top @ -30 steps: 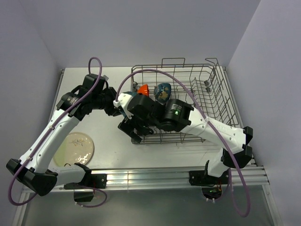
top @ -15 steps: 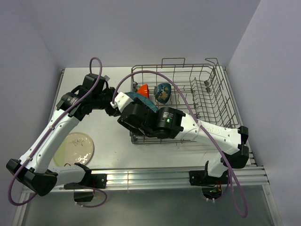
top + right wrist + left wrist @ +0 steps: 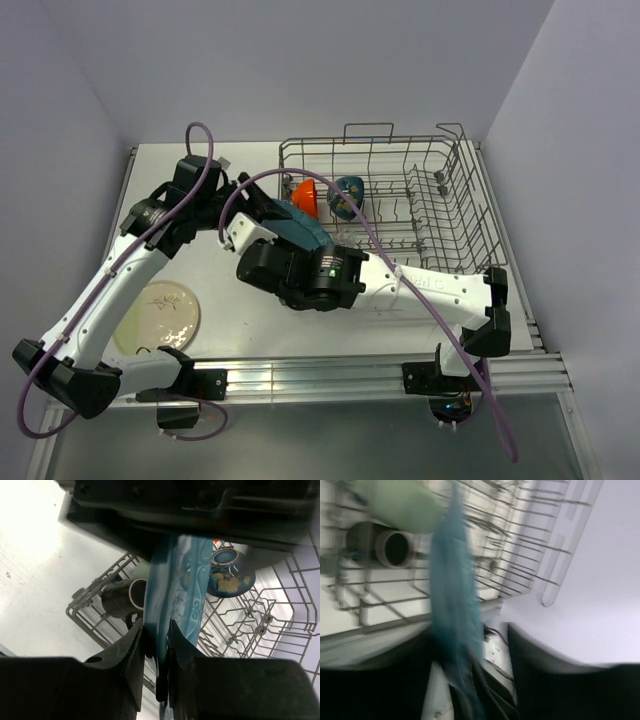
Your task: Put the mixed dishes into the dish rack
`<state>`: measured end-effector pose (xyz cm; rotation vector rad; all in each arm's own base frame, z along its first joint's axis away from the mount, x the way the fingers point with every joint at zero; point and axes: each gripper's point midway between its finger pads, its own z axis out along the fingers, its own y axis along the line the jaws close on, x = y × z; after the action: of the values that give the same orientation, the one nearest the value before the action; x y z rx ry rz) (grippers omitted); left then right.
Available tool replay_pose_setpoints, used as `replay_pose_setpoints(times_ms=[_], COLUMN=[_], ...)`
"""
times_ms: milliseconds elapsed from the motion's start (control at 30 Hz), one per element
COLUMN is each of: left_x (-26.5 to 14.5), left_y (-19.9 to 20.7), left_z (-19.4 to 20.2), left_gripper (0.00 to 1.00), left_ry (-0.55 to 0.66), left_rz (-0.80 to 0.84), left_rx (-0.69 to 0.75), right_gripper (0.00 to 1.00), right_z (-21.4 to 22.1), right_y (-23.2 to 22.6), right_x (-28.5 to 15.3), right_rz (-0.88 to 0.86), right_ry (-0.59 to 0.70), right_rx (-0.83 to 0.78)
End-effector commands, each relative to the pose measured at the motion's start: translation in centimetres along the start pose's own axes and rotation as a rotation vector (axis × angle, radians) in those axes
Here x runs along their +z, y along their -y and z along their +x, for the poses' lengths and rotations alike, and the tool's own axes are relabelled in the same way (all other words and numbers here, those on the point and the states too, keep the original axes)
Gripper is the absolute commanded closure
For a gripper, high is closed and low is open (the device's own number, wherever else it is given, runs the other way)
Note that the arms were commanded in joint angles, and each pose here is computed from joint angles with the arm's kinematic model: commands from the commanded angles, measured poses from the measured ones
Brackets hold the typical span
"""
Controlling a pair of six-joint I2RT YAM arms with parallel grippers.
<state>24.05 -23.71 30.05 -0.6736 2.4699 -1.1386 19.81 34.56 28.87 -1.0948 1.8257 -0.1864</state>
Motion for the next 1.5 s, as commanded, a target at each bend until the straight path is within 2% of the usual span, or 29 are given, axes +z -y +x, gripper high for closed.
replay_pose_setpoints(times_ms=[0, 33, 67, 167, 300, 333, 367, 500, 600, 700, 833, 1033, 1467], left_x=[-5.5, -5.9, -6.4, -7.9, -11.1, -11.5, -12.5, -17.3, -19.5, -19.6, -17.5, -15.6, -14.4], left_y=[8.0, 8.4, 8.8, 9.5, 9.5, 8.7, 8.3, 5.7, 3.8, 2.8, 1.5, 1.2, 1.0], left_z=[1.4, 1.2, 1.0, -0.3, -2.9, -3.4, -4.9, -6.6, -6.8, -6.3, -5.3, -4.5, -3.6], left_gripper=[0.3, 0.11, 0.01, 0.01, 0.01, 0.01, 0.01, 0.01, 0.01, 0.01, 0.03, 0.06, 0.07], left_ry=[0.0, 0.015, 0.03, 0.104, 0.282, 0.317, 0.411, 0.638, 0.731, 0.727, 0.649, 0.57, 0.505], left_rz=[0.374, 0.391, 0.411, 0.437, 0.436, 0.403, 0.377, 0.336, 0.328, 0.315, 0.287, 0.293, 0.294], left_rx=[0.15, 0.154, 0.165, 0.185, 0.174, 0.152, 0.129, 0.034, -0.019, -0.028, -0.045, -0.055, -0.049], right_gripper=[1.0, 1.0, 1.0, 1.0, 1.0, 1.0, 1.0, 1.0, 1.0, 1.0, 1.0, 1.0, 1.0], right_z=[-1.0, -0.8, -0.9, -0.2, 0.4, 0.5, 0.5, 1.2, 2.1, 2.8, 3.8, 5.5, 9.5], right_y=[2.0, 2.2, 2.6, 3.2, 4.0, 4.2, 4.7, 5.9, 7.7, 10.9, 16.0, 21.0, 24.9], right_x=[-0.8, -0.9, -1.3, -1.7, -2.2, -2.4, -2.7, -2.6, -2.0, -1.4, -1.2, -0.1, 4.2], right_rz=[0.046, 0.054, 0.055, 0.072, 0.092, 0.095, 0.103, 0.111, 0.109, 0.092, 0.082, 0.065, 0.004], right_ry=[0.056, 0.054, 0.065, 0.069, 0.074, 0.078, 0.087, 0.079, 0.067, 0.07, 0.107, 0.111, 0.119], right_rx=[0.114, 0.116, 0.125, 0.133, 0.147, 0.155, 0.169, 0.231, 0.321, 0.481, 0.704, 0.899, 1.139])
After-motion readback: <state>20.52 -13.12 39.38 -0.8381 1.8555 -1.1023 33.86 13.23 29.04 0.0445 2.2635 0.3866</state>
